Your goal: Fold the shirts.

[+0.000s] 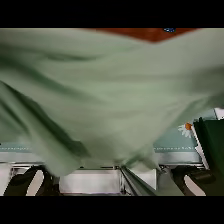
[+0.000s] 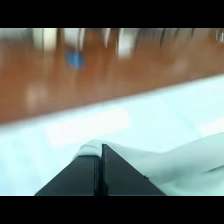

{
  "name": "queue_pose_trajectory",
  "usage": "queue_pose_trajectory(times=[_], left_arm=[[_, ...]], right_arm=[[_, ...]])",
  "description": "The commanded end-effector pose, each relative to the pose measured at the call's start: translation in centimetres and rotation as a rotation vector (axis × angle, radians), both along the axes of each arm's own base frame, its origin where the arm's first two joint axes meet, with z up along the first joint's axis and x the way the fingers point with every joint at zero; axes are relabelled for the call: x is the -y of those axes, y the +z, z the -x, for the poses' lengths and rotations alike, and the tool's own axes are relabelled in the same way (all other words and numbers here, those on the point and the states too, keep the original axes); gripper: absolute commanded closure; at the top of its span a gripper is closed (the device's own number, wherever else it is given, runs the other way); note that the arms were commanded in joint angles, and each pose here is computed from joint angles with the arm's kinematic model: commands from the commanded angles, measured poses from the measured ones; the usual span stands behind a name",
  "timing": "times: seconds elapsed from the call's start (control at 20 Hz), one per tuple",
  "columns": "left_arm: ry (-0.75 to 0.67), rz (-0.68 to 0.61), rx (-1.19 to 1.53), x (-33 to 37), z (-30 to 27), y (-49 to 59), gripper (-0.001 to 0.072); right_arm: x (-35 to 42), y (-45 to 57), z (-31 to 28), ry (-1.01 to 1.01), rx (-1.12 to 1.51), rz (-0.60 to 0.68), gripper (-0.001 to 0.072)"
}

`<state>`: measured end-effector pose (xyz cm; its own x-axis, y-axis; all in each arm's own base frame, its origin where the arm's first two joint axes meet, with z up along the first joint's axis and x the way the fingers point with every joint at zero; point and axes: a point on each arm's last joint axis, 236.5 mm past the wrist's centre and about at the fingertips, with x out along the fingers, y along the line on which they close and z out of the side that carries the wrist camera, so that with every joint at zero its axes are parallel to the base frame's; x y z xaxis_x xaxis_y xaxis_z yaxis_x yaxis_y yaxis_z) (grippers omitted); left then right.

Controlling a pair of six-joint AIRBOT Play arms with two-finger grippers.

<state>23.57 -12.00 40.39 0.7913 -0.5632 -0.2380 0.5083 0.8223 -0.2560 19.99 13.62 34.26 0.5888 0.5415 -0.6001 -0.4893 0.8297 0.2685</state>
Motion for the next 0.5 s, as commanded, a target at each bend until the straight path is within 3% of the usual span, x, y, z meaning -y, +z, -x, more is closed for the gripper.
queue_pose_trajectory(times=[0.0, 0.25, 0.45], left_arm=[[-0.029, 0.077, -0.346, -0.5, -3.2, -11.9, 0.0688], [-0.039, 0.114, -0.586, 1.5, -10.6, -27.9, 0.0689], [0.042, 0.115, -0.636, 2.5, -21.5, -34.2, 0.0689]], right_arm=[[-0.2, -9.8, -0.9, -0.010, -0.254, 0.023, 0.0685], [-0.2, -24.2, -6.1, -0.132, -0.453, -0.005, 0.0685], [1.9, -30.0, -14.2, -0.279, -0.471, -0.006, 0.0685]])
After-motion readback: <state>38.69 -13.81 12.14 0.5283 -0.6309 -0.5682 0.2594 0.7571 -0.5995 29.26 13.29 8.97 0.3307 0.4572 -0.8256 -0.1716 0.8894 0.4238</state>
